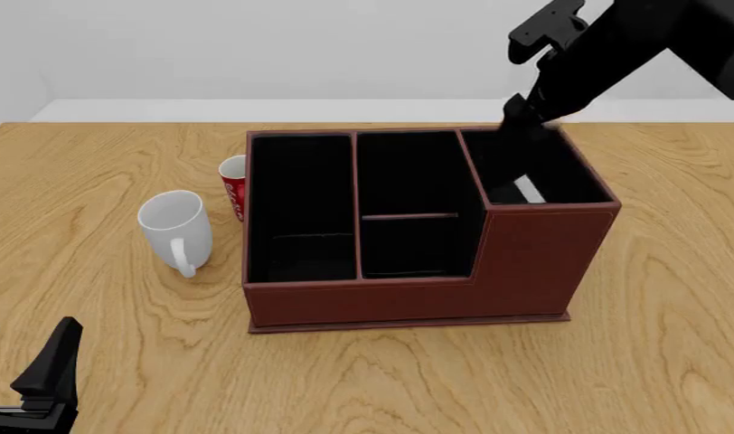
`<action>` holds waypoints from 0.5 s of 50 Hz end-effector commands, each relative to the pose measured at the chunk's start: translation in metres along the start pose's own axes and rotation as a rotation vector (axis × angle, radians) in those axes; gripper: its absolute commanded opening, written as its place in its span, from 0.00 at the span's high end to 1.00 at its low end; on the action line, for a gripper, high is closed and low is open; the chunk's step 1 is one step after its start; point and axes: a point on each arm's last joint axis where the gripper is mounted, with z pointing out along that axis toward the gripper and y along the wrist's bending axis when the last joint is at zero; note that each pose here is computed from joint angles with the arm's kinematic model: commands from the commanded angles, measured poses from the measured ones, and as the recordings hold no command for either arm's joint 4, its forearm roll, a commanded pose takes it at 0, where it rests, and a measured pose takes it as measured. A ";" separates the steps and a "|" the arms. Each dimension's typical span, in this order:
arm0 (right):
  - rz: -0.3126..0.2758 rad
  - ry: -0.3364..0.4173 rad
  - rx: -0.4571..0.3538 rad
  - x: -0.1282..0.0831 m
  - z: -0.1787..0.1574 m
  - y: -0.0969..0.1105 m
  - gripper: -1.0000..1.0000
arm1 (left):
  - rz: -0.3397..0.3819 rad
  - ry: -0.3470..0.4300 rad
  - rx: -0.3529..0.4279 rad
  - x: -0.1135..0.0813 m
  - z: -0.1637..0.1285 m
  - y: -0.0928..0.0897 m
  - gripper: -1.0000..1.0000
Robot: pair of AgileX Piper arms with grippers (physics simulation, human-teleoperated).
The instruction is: Pick up the book and place it in the right compartment of the caddy.
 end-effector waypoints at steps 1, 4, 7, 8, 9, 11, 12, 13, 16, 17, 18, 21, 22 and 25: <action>-0.017 -0.053 0.019 -0.006 -0.026 0.005 0.00 | 0.000 0.000 0.000 0.000 0.000 0.000 0.00; -0.033 -0.080 0.014 -0.007 -0.041 0.016 0.00 | 0.000 0.000 0.000 0.000 0.000 0.000 0.00; -0.051 -0.094 0.002 -0.006 -0.051 0.027 0.00 | 0.000 0.000 0.000 0.000 0.000 0.000 0.00; -0.041 -0.112 0.001 -0.006 -0.059 0.031 0.00 | 0.000 0.000 0.000 0.000 0.000 0.000 0.00; -0.041 -0.112 0.001 -0.006 -0.059 0.031 0.00 | 0.000 0.000 0.000 0.000 0.000 0.000 0.00; -0.046 -0.115 0.004 -0.001 -0.062 0.033 0.00 | 0.000 0.000 0.000 0.000 0.000 0.000 0.00; -0.044 -0.120 0.011 0.001 -0.064 0.032 0.00 | 0.000 0.000 0.000 0.000 0.000 0.000 0.00; -0.043 -0.128 0.018 0.004 -0.067 0.032 0.00 | 0.000 0.000 0.000 0.000 0.000 0.000 0.00; -0.051 -0.168 0.022 0.011 -0.081 0.042 0.00 | 0.000 0.000 0.000 0.000 0.000 0.000 0.00; -0.050 -0.177 0.023 0.012 -0.084 0.045 0.00 | 0.000 0.000 0.000 0.000 0.000 0.000 0.00; -0.052 -0.180 0.026 0.014 -0.085 0.045 0.00 | 0.000 0.000 0.000 0.000 0.000 0.000 0.00; -0.055 -0.203 0.035 0.021 -0.092 0.049 0.00 | 0.000 0.000 0.000 0.000 0.000 0.000 0.00; -0.056 -0.214 0.040 0.025 -0.095 0.051 0.00 | 0.000 0.000 0.000 0.000 0.000 0.000 0.00; -0.056 -0.241 0.044 0.035 -0.102 0.059 0.00 | 0.000 0.000 0.000 0.000 0.000 0.000 0.00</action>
